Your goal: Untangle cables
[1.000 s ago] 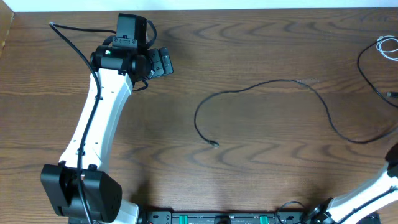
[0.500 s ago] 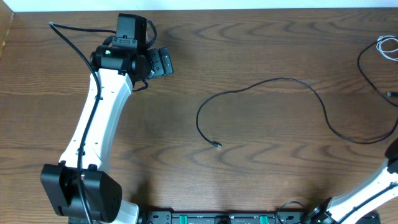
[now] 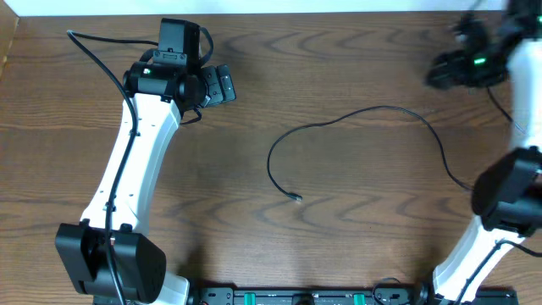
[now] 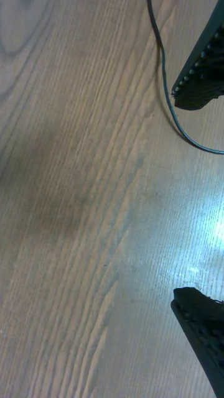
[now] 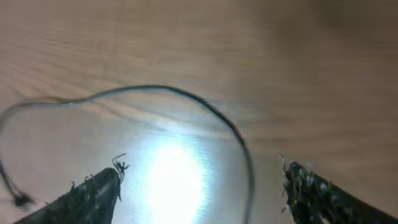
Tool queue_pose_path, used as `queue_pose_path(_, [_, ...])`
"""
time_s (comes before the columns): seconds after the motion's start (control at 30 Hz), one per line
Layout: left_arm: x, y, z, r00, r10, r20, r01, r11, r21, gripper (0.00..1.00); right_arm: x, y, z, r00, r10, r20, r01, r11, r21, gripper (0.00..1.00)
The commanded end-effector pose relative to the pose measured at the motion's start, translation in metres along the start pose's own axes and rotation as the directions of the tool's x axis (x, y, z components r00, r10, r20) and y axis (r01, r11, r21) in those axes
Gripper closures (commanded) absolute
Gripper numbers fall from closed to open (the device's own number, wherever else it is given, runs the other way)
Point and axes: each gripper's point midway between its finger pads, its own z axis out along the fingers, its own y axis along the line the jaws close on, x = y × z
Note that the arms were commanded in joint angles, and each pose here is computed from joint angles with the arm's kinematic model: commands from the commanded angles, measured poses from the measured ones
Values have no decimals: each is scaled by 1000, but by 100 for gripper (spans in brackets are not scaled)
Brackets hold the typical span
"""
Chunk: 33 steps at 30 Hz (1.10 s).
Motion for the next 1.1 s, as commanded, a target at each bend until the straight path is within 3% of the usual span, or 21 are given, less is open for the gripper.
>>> queue_pose_path(0.0, [1, 3, 2, 1000, 8, -3, -8, 1000, -15, 3, 8, 44, 37, 985, -164, -45, 162, 986, -44, 20])
queue_pose_path(0.2, [1, 3, 2, 1000, 8, -3, -8, 1000, -15, 3, 1, 128, 83, 982, -187, -17, 184, 977, -103, 24])
queue_pose_path(0.3, [1, 3, 2, 1000, 9, -3, -9, 1000, -15, 3, 3, 172, 103, 996, -91, -11, 88, 988, -128, 24])
queue_pose_path(0.43, [1, 3, 2, 1000, 8, -3, -8, 1000, -15, 3, 23, 226, 129, 999, 24, -49, -31, 986, -164, 28])
queue_pose_path(0.6, [1, 3, 2, 1000, 8, -3, -8, 1000, -15, 3, 53, 273, 153, 997, 20, -74, -32, 987, -159, 36])
queue_pose_path(0.8, [1, 3, 2, 1000, 8, -3, -8, 1000, -15, 3, 86, 297, 159, 989, -56, -139, 35, 988, -148, 41])
queue_pose_path(0.9, [1, 3, 2, 1000, 8, -3, -8, 1000, -15, 3, 107, 307, 159, 967, -174, -183, 144, 976, -166, 43])
queue_pose_path(1.07, [1, 3, 2, 1000, 8, -3, -8, 1000, -15, 3, 152, 332, 151, 832, -503, -232, 431, 851, -300, 38])
